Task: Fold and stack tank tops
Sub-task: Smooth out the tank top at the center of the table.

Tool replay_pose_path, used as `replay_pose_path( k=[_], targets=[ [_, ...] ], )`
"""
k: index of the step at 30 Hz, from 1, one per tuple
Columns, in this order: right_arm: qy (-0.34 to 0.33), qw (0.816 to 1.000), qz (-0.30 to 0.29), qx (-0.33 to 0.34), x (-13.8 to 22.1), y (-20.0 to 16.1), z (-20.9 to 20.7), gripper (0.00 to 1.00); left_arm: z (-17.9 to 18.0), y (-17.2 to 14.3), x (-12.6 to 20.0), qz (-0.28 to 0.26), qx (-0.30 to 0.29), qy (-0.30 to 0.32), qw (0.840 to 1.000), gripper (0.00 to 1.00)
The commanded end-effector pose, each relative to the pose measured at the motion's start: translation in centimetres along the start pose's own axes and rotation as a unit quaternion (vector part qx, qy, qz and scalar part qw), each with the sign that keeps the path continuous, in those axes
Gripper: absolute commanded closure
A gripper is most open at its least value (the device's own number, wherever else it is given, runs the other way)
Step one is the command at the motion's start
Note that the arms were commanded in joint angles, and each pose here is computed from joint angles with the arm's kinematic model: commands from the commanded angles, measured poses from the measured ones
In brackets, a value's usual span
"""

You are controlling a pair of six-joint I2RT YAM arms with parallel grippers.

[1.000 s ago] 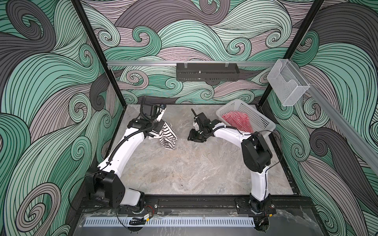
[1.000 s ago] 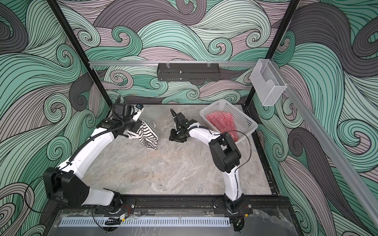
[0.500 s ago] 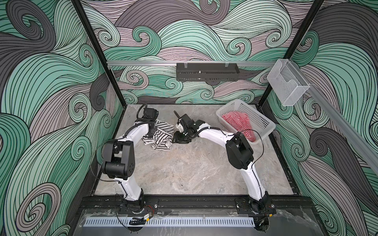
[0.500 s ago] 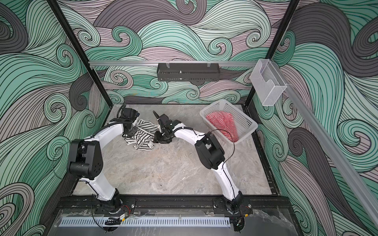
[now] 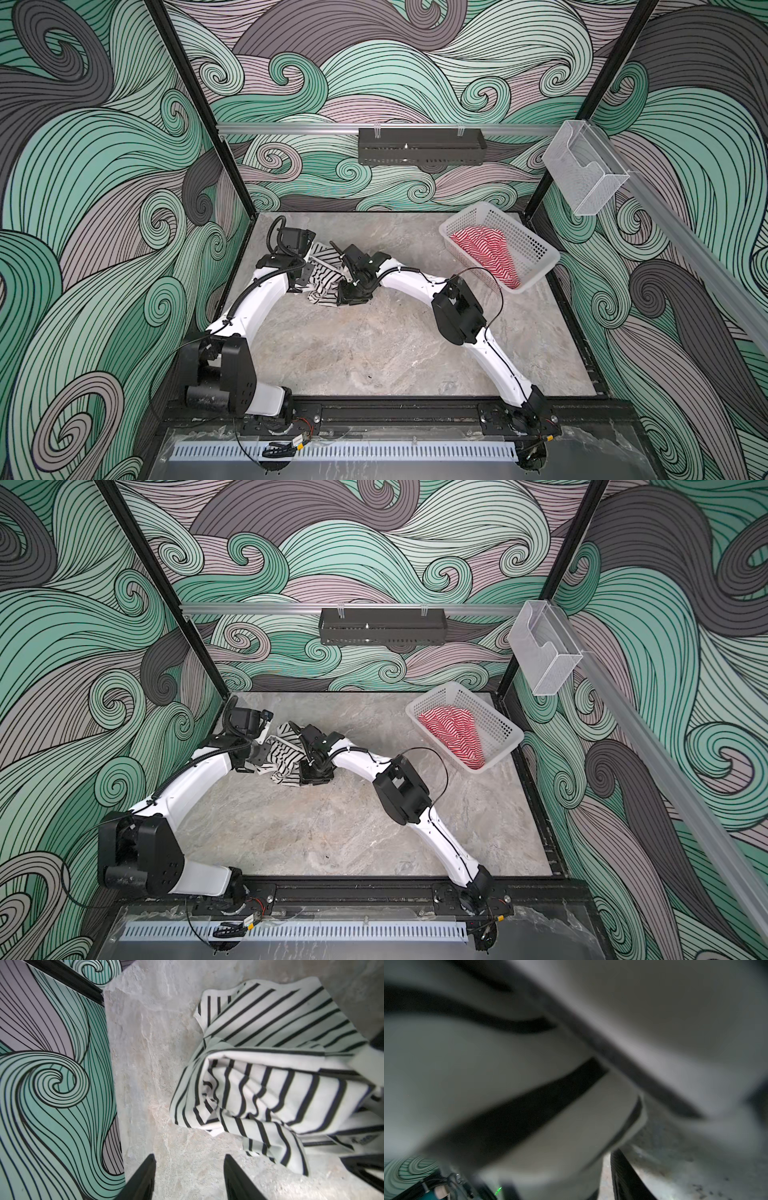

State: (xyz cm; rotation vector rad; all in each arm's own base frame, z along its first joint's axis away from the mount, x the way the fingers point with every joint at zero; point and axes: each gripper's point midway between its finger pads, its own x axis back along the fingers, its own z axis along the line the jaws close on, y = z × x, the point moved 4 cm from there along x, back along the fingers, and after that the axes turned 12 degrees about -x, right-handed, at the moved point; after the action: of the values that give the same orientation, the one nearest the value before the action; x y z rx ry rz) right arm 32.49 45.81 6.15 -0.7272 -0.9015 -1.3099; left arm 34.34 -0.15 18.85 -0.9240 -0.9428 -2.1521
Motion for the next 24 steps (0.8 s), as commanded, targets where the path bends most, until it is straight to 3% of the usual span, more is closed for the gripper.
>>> replay_pose_path(
  k=[1,2,4,5,9,16,20,24],
  targets=[
    [-0.056,0.998,-0.017,0.008,0.8,0.4,-1.3,0.61,-0.7,0.2,1.4,-0.025,0.006,-0.032,0.999,0.44],
    [-0.056,0.998,-0.02,0.011,1.0,0.5,-1.2,0.67,-1.1,0.1,1.4,-0.027,0.002,-0.045,0.999,0.44],
    [-0.052,0.998,-0.024,0.018,1.3,0.7,-0.8,0.98,-1.7,0.2,1.6,-0.035,0.0,-0.065,0.997,0.44],
    [-0.053,0.998,-0.03,0.023,1.8,0.8,-0.7,1.0,-2.1,0.2,1.7,-0.038,-0.002,-0.077,0.996,0.44],
    [-0.053,0.995,-0.068,0.053,6.2,1.0,0.6,1.0,-3.8,0.3,2.4,-0.054,-0.012,-0.136,0.989,0.44],
    [-0.021,0.983,-0.158,0.088,18.9,-1.3,3.2,1.0,-4.9,0.5,2.8,-0.073,-0.017,-0.164,0.984,0.44],
    [-0.061,0.98,-0.156,0.104,21.0,-2.9,1.7,1.0,-6.1,0.7,2.3,-0.069,-0.027,-0.182,0.98,0.44],
    [-0.116,0.976,-0.133,0.129,20.4,-3.6,-0.4,1.0,-8.0,0.8,1.5,-0.051,-0.051,-0.208,0.976,0.44]
  ],
)
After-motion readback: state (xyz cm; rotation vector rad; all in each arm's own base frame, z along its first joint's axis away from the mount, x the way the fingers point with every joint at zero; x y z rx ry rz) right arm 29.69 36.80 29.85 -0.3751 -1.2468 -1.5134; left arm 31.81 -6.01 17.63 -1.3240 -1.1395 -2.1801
